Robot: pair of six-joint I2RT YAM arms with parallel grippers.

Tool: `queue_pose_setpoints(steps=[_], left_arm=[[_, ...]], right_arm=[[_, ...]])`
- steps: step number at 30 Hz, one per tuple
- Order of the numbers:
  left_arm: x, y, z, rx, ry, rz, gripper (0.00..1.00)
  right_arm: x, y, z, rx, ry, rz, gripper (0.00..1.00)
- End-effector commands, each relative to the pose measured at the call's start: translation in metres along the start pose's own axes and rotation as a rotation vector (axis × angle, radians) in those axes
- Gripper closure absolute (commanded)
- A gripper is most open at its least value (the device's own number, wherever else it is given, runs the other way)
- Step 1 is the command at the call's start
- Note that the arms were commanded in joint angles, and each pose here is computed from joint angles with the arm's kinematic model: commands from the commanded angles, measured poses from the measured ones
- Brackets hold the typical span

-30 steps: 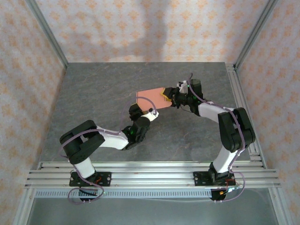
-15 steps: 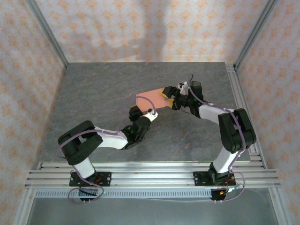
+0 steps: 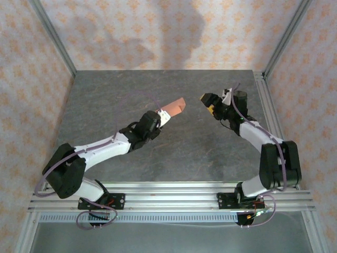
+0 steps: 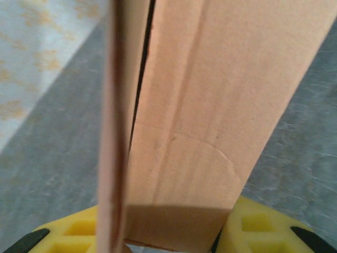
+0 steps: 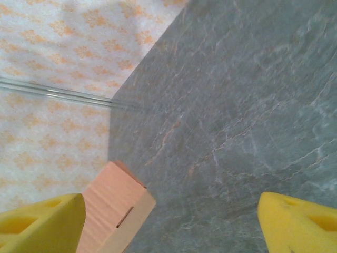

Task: Fold the paper box

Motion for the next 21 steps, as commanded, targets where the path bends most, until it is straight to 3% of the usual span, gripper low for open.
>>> queue_pose_setpoints(steps=[1, 7, 12, 21], left_arm=[[-0.008, -0.011, -0.012, -0.019, 0.196, -0.231, 0.61], [-0.002, -0.010, -0.001, -0.015, 0.361, -0.386, 0.61], [-0.004, -0.005, 0.005, 0.036, 0.448, -0.413, 0.61], [-0.003, 0.000, 0.008, 0.106, 0.615, -0.458, 0.60]], right_arm=[[-0.020, 0.010, 0.003, -0.198, 0.004, -0.097, 0.15], [-0.045, 0.031, 0.011, -0.427, 0.007, -0.163, 0.15], [-0.060, 0.049, 0.013, -0.615, 0.050, -0.126, 0.16], [-0.054, 0.078, -0.016, -0.950, 0.263, -0.066, 0.19]])
Point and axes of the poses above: each hand's point on the last joint's axis, 136 mm out from that joint toward the fingers, its own x axis out along the fingers, its own y axis along the line the jaws close on, z = x × y, the point moved 10 cm from there along -x, back along the fingers, and after that the axes turned 13 degrees about -x, right-handed, at the moved point
